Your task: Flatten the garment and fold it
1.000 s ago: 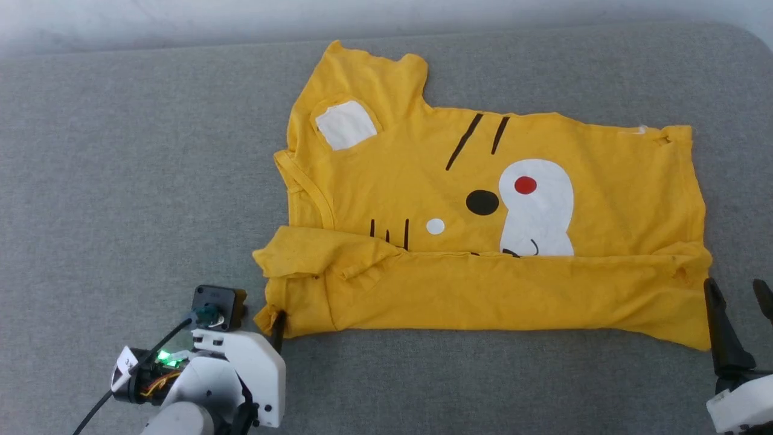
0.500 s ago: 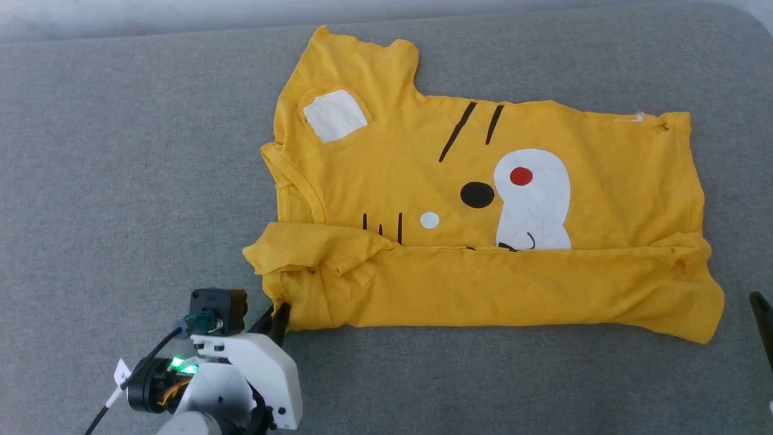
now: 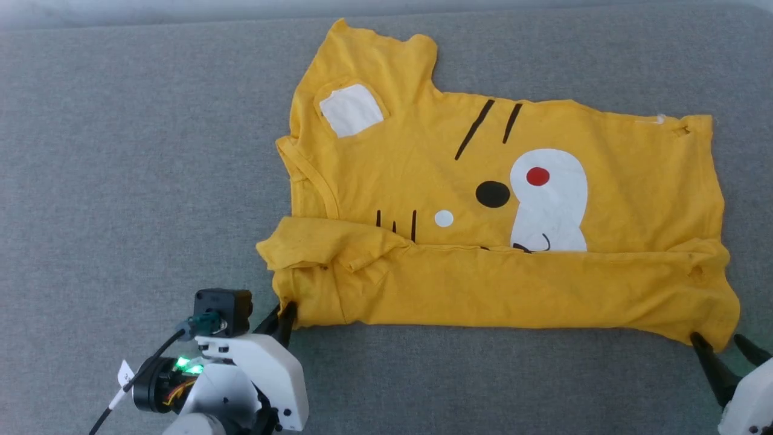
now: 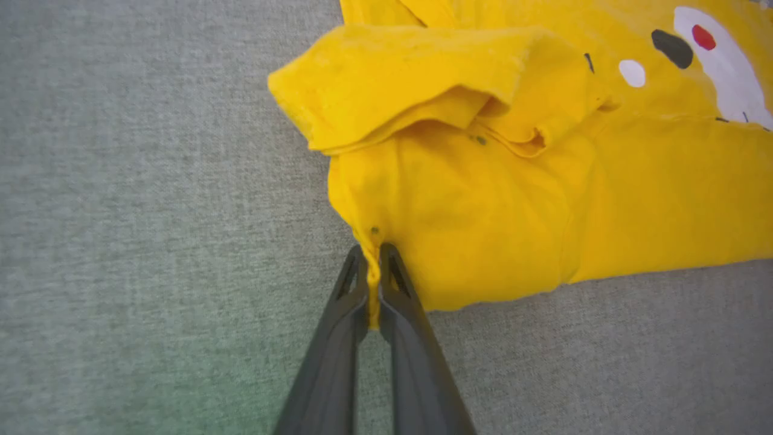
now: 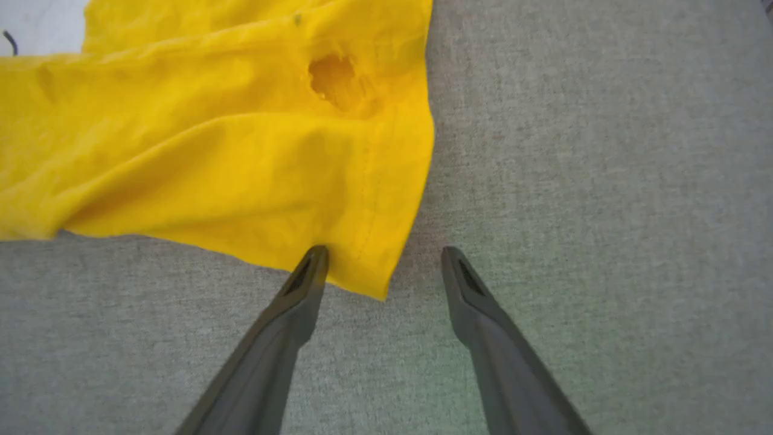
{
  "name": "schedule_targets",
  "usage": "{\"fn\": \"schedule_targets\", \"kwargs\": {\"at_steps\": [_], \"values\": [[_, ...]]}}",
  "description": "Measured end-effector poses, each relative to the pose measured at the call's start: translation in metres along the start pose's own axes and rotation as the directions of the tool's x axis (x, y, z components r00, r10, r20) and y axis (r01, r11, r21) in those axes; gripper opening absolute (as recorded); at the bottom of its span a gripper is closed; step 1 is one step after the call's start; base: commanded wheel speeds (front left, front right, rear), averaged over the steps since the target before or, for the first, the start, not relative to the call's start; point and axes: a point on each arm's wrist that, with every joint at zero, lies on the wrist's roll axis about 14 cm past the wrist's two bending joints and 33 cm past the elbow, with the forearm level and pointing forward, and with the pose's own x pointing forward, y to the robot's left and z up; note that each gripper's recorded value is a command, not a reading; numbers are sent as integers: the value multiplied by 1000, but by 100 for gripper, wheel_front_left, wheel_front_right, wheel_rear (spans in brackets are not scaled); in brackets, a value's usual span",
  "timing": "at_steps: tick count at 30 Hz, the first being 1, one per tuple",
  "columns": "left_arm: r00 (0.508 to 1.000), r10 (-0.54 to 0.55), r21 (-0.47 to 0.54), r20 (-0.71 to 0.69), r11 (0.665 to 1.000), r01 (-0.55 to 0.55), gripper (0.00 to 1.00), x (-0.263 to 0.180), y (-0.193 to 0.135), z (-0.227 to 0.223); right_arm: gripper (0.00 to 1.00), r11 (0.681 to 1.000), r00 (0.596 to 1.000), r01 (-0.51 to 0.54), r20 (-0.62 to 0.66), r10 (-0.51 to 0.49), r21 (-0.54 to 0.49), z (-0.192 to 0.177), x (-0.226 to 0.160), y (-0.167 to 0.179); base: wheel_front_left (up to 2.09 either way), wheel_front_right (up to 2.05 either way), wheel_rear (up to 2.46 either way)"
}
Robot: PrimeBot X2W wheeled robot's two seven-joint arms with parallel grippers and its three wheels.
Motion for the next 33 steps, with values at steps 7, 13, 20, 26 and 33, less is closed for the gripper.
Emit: {"fn": "schedule_targets", "kwargs": {"at_steps": [7, 13, 20, 26, 33], "values": [[1000, 5, -9, 29, 1000, -5, 0, -6, 0, 5, 0, 1000, 999, -13, -35, 14, 13, -12, 6, 3, 0, 0, 0], [998, -2, -72, 59, 997, 6, 0, -12, -2, 9, 0, 1000, 1000, -26, 12, 26, 10, 2, 4, 4, 0, 0, 0], [988, -13, -178, 156, 983, 41, 0, -26, -6, 27, 0, 999, 989, -41, 145, 40, 6, 43, -10, 5, 0, 0, 0], [980, -17, -210, 197, 976, 59, 0, -48, -5, 36, 0, 999, 979, -42, 201, 39, 12, 65, -31, 1, 0, 0, 0], [993, 10, -271, 118, 962, 22, 0, -81, 0, 10, 0, 998, 992, -19, 129, 13, 52, 47, -52, -7, 0, 0, 0]]}}
